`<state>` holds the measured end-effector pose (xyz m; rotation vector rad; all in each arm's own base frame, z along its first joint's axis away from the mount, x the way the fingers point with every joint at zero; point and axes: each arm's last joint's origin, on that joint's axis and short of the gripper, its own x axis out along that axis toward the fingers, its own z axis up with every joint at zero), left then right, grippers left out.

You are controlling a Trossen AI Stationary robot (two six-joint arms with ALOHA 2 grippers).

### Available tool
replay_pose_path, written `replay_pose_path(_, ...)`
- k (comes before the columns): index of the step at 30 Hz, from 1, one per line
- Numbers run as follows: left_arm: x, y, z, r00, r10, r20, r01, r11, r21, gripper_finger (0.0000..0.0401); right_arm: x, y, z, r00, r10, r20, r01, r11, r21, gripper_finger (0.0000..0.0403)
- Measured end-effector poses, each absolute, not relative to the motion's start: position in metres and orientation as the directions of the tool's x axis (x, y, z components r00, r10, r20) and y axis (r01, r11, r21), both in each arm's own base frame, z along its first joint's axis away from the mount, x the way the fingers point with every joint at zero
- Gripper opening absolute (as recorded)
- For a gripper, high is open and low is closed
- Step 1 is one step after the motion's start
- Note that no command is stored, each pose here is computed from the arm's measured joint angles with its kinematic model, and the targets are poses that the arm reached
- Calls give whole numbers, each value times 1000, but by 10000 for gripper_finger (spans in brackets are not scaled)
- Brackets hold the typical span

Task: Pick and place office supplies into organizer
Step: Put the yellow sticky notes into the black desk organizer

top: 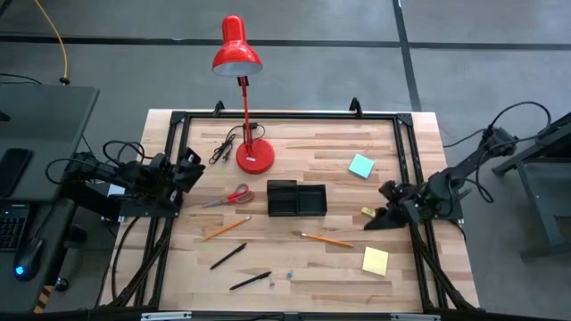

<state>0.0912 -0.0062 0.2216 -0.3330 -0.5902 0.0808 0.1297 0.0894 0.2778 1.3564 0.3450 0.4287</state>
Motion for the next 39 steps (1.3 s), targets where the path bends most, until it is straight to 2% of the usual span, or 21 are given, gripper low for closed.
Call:
replay_pose_path(4,91,-6,222,830,167,532,57,923,-380,74,137,99,287,809,553,-196,74,235,969,237)
replay_pose_path(8,91,-6,222,830,167,532,72,915,-398,74,145,108,295,722,525,-450,250,409,878,237)
replay_pose_path(12,92,-6,221,834,164,527,89,903,-421,74,158,124,293,600,474,-645,334,584,740,237)
replay_pose_path(16,92,-6,221,834,178,523,91,890,-447,74,174,149,276,452,455,-767,369,687,626,237)
replay_pose_path(21,92,-6,220,834,193,517,103,866,-489,74,189,175,248,284,437,-854,424,741,520,237)
replay_pose_path(25,93,-6,219,844,190,502,102,862,-497,74,195,189,231,200,350,-915,444,801,403,237)
replay_pose_path(30,93,-6,218,849,183,496,92,873,-480,74,200,200,212,144,260,-955,423,856,297,236)
replay_pose_path(39,97,-7,212,883,173,436,64,876,-478,74,194,217,193,86,212,-974,409,883,228,236)
